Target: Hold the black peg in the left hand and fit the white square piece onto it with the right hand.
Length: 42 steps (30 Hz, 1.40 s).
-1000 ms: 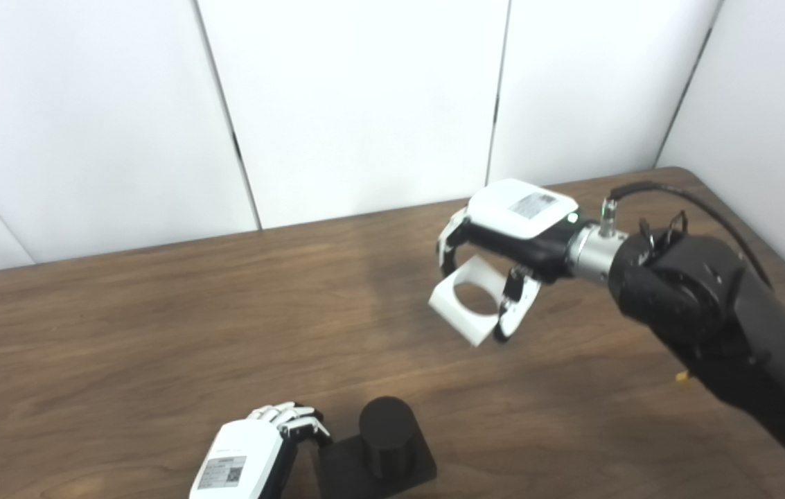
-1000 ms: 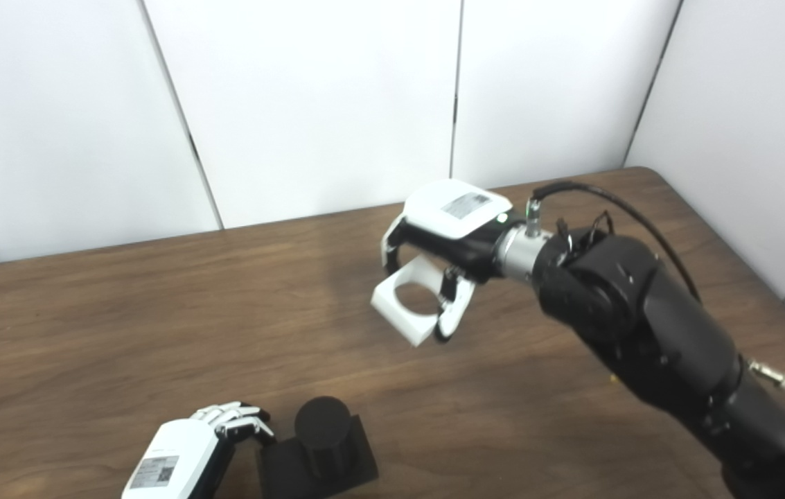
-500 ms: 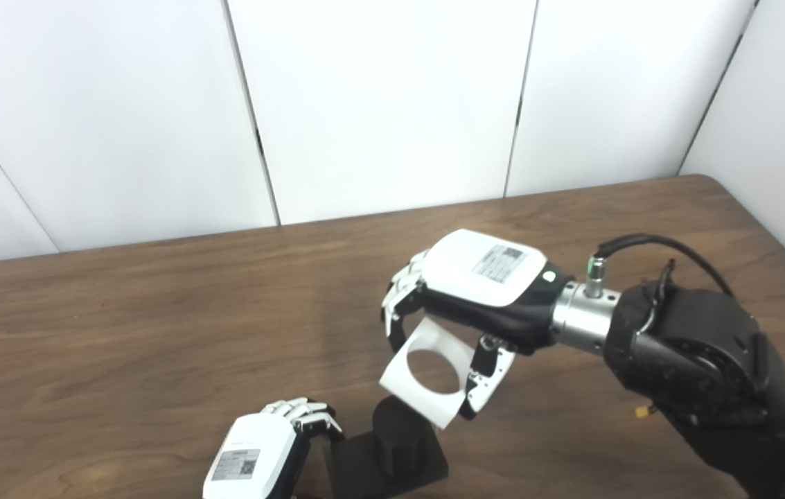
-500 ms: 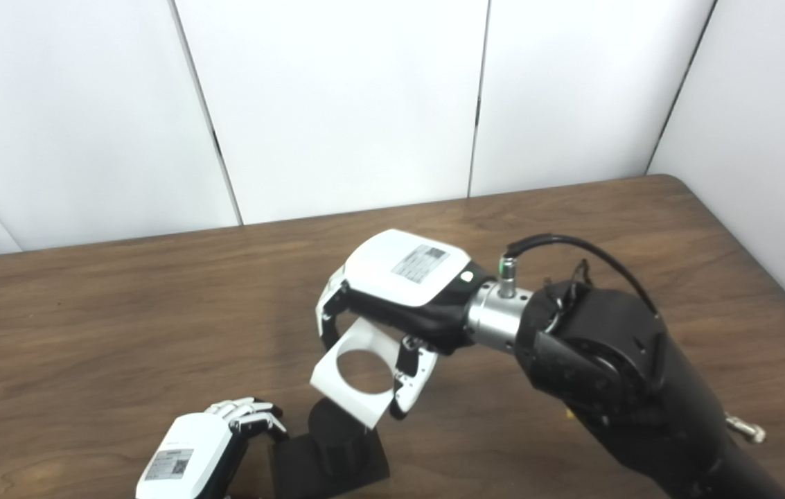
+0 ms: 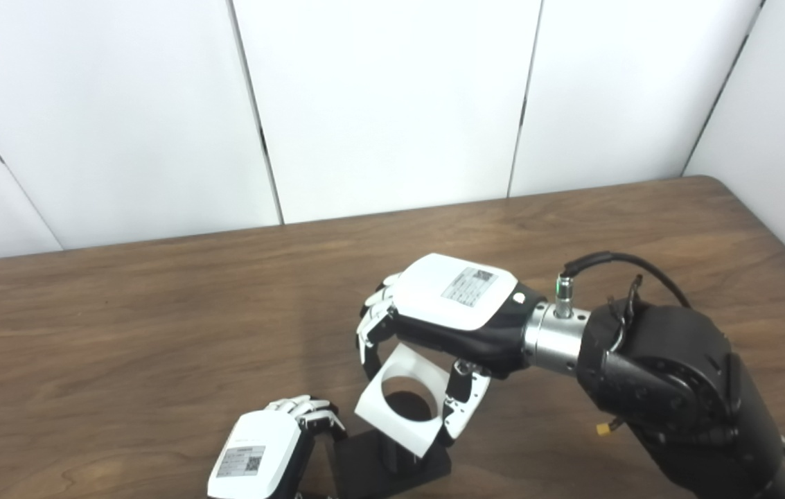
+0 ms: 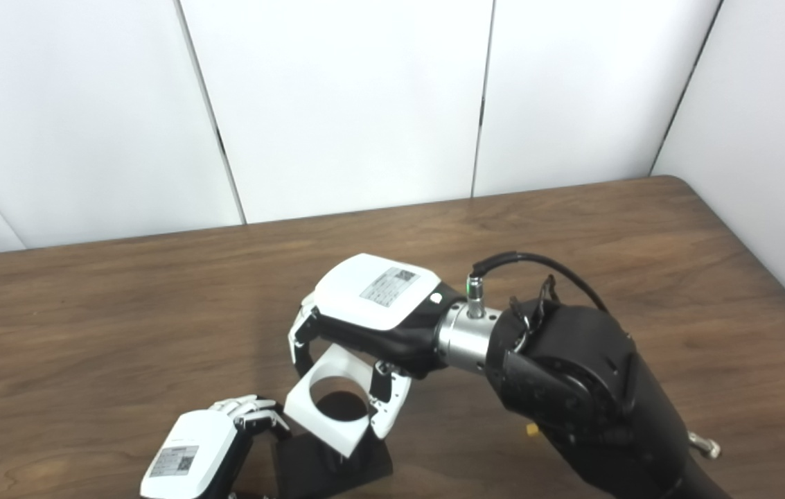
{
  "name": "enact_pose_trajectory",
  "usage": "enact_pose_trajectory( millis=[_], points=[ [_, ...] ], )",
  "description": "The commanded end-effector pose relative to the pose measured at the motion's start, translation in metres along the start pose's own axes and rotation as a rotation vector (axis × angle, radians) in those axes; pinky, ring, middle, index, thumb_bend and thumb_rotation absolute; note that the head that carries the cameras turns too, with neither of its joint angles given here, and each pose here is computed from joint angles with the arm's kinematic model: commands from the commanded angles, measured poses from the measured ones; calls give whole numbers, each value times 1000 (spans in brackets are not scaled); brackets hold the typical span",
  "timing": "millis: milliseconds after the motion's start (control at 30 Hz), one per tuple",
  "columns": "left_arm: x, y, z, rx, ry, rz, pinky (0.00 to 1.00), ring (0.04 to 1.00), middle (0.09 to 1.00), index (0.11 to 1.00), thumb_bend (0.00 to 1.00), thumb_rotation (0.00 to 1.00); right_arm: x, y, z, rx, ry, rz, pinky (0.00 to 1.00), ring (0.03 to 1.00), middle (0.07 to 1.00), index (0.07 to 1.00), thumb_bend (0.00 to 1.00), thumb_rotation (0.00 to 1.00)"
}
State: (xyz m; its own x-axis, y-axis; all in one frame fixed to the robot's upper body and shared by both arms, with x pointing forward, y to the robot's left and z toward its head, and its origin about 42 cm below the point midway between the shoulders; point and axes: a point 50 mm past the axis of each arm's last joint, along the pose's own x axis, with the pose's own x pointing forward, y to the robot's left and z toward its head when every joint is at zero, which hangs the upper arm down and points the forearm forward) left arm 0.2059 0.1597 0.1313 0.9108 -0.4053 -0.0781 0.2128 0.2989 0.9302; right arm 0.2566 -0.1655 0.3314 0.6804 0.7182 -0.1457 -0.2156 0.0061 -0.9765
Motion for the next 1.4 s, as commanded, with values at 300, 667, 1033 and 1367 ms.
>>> enact_pose_trajectory(
  millis=[300, 667, 1033, 1367],
  points=[
    [-4, -14, -2, 36, 40, -93, 842, 833, 773, 489, 515, 48, 6, 15, 0, -15, -4, 26, 918, 856, 757, 482, 524, 131],
    [-5, -14, -1, 36, 41, -91, 842, 833, 776, 489, 515, 47, 8, 28, -5, -23, 18, 48, 933, 864, 766, 483, 523, 130],
    [-5, -15, -1, 34, 41, -97, 845, 835, 776, 489, 515, 48, 15, 29, -5, -44, 20, 46, 933, 865, 766, 483, 523, 131],
    [-5, -16, 2, 27, 41, -96, 836, 833, 777, 489, 515, 48, 23, 29, -5, -30, 8, 33, 936, 864, 764, 483, 524, 131]
  ],
)
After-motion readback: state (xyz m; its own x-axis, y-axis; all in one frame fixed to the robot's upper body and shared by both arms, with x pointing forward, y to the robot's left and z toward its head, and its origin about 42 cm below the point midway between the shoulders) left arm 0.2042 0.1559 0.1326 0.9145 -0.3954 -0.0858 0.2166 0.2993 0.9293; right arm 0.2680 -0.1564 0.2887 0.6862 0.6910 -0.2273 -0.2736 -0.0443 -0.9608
